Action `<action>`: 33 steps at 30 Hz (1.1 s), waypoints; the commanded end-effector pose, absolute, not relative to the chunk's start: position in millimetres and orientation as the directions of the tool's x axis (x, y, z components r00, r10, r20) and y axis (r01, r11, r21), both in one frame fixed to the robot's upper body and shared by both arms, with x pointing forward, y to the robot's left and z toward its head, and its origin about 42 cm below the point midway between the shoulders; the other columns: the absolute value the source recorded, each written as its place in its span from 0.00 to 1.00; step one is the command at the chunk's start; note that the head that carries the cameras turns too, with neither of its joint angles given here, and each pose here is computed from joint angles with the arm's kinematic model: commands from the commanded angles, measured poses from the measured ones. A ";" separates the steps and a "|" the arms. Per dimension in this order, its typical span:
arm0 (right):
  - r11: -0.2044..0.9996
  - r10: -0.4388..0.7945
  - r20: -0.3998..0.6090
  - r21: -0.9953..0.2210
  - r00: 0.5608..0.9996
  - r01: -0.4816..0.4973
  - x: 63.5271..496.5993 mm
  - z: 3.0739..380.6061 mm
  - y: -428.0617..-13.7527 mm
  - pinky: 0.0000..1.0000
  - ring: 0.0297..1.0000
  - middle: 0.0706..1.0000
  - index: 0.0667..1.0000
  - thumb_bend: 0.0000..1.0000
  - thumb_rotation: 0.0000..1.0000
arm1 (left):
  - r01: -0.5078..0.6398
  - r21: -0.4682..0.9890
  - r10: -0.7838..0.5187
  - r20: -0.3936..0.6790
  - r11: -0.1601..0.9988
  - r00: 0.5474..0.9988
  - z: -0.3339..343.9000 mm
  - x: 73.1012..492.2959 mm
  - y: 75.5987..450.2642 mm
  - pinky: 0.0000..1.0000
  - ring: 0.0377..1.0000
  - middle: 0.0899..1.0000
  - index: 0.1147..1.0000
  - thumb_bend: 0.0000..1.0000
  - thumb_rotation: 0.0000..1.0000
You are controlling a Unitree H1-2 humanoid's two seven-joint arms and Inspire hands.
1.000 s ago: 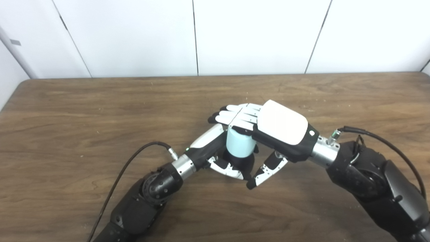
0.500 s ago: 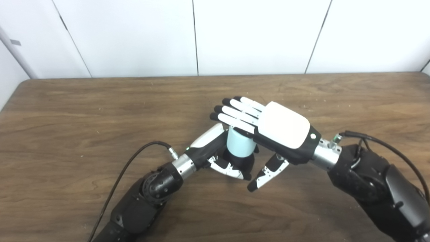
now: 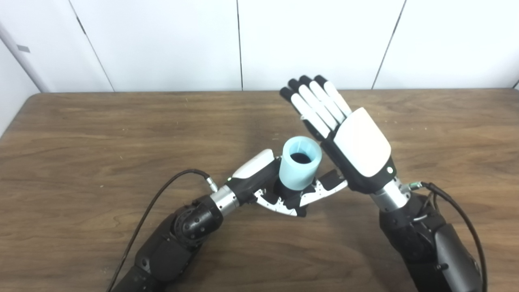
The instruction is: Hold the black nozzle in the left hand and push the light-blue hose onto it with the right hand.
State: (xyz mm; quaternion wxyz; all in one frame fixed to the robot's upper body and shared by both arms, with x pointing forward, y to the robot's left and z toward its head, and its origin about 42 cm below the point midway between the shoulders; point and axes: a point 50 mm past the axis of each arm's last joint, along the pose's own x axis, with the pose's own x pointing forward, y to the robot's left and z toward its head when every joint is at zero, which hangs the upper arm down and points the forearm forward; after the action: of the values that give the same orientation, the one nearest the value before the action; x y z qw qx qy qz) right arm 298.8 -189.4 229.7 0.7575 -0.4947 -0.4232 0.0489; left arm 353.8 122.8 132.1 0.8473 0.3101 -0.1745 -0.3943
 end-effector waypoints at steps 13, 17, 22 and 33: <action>0.577 0.283 0.541 -0.756 0.792 0.310 284.3 185.7 -216.8 1.00 1.00 1.00 1.00 1.00 0.64 | 0.600 0.687 -0.740 -0.133 0.411 0.659 115.6 344.4 169.4 0.69 0.71 0.73 0.71 0.88 0.21; 0.634 0.274 0.495 -0.737 0.824 0.232 288.4 172.8 -218.8 1.00 1.00 1.00 1.00 1.00 0.62 | 0.506 0.702 -0.691 -0.027 0.501 0.722 144.8 347.5 187.0 0.98 0.97 0.97 0.98 1.00 0.33; 0.709 0.269 0.449 -0.691 0.852 0.140 290.5 166.7 -220.0 1.00 1.00 1.00 1.00 1.00 0.60 | 0.410 0.666 -0.594 0.062 0.623 0.802 167.6 342.8 198.6 1.00 1.00 1.00 1.00 1.00 0.34; 0.771 0.272 0.418 -0.634 0.866 0.063 291.0 164.7 -220.1 1.00 1.00 1.00 1.00 1.00 0.55 | 0.328 0.582 -0.520 0.196 0.744 0.831 194.7 323.4 202.1 0.93 1.00 1.00 1.00 1.00 0.41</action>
State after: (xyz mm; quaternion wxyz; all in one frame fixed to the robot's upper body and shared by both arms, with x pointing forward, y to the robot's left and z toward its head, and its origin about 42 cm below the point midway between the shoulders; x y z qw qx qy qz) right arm 286.6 -220.5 150.7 0.9112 -0.3413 -0.2213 0.0648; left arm 319.7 202.6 174.2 0.9193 0.2746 -0.1402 -0.2446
